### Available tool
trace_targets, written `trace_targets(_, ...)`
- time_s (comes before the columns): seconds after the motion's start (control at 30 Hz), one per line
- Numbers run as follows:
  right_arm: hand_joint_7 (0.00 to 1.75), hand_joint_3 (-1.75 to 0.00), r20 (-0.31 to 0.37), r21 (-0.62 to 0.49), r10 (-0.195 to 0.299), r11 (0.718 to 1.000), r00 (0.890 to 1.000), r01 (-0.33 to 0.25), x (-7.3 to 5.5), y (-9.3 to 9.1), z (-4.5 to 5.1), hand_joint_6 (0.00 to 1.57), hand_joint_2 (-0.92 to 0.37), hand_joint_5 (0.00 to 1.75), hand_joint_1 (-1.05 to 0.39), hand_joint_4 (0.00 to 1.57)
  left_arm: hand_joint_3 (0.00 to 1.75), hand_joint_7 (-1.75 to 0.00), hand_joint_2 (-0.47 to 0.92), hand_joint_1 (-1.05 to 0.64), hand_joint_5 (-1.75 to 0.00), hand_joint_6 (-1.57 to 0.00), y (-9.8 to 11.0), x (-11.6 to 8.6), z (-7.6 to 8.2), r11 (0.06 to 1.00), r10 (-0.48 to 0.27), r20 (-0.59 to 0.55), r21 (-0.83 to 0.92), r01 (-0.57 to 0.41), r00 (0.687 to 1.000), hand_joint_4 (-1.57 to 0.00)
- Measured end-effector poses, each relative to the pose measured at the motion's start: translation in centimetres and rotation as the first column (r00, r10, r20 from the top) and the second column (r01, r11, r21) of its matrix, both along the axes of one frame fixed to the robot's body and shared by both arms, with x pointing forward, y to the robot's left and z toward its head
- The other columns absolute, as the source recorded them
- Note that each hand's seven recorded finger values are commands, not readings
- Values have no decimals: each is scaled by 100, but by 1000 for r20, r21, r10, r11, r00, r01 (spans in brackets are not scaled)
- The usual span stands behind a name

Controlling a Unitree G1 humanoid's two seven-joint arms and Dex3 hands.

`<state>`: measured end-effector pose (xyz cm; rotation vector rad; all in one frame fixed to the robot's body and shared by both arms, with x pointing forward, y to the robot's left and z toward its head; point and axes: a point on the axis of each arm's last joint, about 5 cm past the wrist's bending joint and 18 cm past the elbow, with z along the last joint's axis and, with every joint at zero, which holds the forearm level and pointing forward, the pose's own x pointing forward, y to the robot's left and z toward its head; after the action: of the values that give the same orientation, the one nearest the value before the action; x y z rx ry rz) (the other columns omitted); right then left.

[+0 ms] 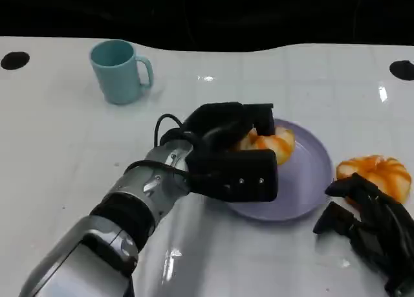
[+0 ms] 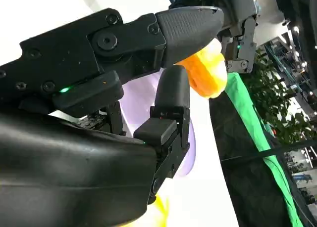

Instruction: Grasp the bread from the table and place it into the plate.

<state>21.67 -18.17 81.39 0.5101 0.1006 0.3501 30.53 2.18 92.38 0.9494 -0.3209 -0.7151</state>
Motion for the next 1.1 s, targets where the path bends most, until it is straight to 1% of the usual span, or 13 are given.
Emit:
trace_targets(0.03, 127, -23, 0, 1, -1, 1000, 1000, 1, -1, -1, -1, 57, -92, 156, -51, 62, 50, -47, 86, -24, -126, -71, 7, 3, 2, 1000, -16, -25, 0, 16, 1000, -58)
trace_targets(0.07, 127, -23, 0, 2, -2, 1000, 1000, 2, -1, -1, -2, 57, -92, 156, -52, 62, 38, -29, 90, -33, -106, -57, 13, 5, 1, 1000, -25, -46, -2, 25, 999, -43)
trace_targets(0.13, 128, -23, 1, 0, -2, 1000, 1000, 2, -2, -1, -2, 57, -92, 156, -52, 62, 31, -20, 91, -37, -95, -49, 24, 10, 3, 999, -48, -73, 5, 49, 996, -35)
trace_targets(0.17, 128, -22, 1, 0, -2, 1000, 1000, 2, -2, 0, -2, 58, -92, 156, -52, 63, 33, -11, 92, -51, -73, -37, 28, 11, 3, 998, -58, -82, 10, 59, 995, -19)
trace_targets(0.23, 128, -22, 2, -1, -2, 1000, 1000, 2, -2, 0, -2, 58, -92, 156, -51, 63, 34, -6, 92, -58, -59, -30, 36, 19, 12, 996, -82, -95, 27, 85, 992, -13)
trace_targets(0.27, 128, -22, 2, 0, -2, 1000, 1000, 2, -2, 0, -2, 58, -92, 156, -51, 63, 43, -3, 92, -71, -44, -21, 40, 29, 26, 995, -91, -97, 39, 95, 991, -5)
trace_targets(0.4, 127, -20, 1, -3, -1, 1000, 1000, 2, -1, 2, -2, 59, -92, 157, -52, 63, 58, -1, 92, -86, -22, -15, 54, 69, 91, 987, -112, -68, 104, 119, 991, 0)
trace_targets(0.67, 127, -21, 2, -5, -3, 1000, 1000, 3, -2, 1, -2, 59, -92, 157, -52, 63, 63, -1, 92, -88, -18, -15, 62, 70, 85, 980, -124, -56, 148, 131, 991, 0)
trace_targets(0.7, 127, -23, 2, -5, -3, 1000, 1000, 3, -2, 1, -2, 58, -92, 157, -50, 62, 64, -4, 92, -87, -23, -21, 61, 69, 84, 980, -124, -56, 148, 131, 991, -7)
trace_targets(0.87, 128, -23, 3, -3, -2, 1000, 1000, 2, -2, 1, -3, 58, -92, 157, -52, 61, 60, -8, 92, -83, -29, -31, 82, 86, 143, 989, -108, 19, 104, 106, 994, -15)
trace_targets(0.9, 128, -22, 2, -7, -3, 1000, 1000, 3, -1, 2, -2, 58, -92, 157, -52, 61, 59, -9, 92, -83, -32, -33, 91, 91, 154, 991, -104, 31, 94, 101, 994, -16)
trace_targets(0.97, 127, -22, 2, -17, -5, 1000, 1000, 5, 1, 4, 2, 58, -92, 157, -52, 61, 56, -11, 92, -81, -47, -39, 111, 99, 164, 993, -95, 42, 81, 91, 995, -15)
trace_targets(1.1, 127, -21, 3, -24, -8, 1000, 1000, 8, 2, 3, 5, 58, -92, 158, -52, 61, 55, -10, 92, -79, -67, -40, 175, 88, 149, 997, -77, 77, 6, 76, 994, -6)
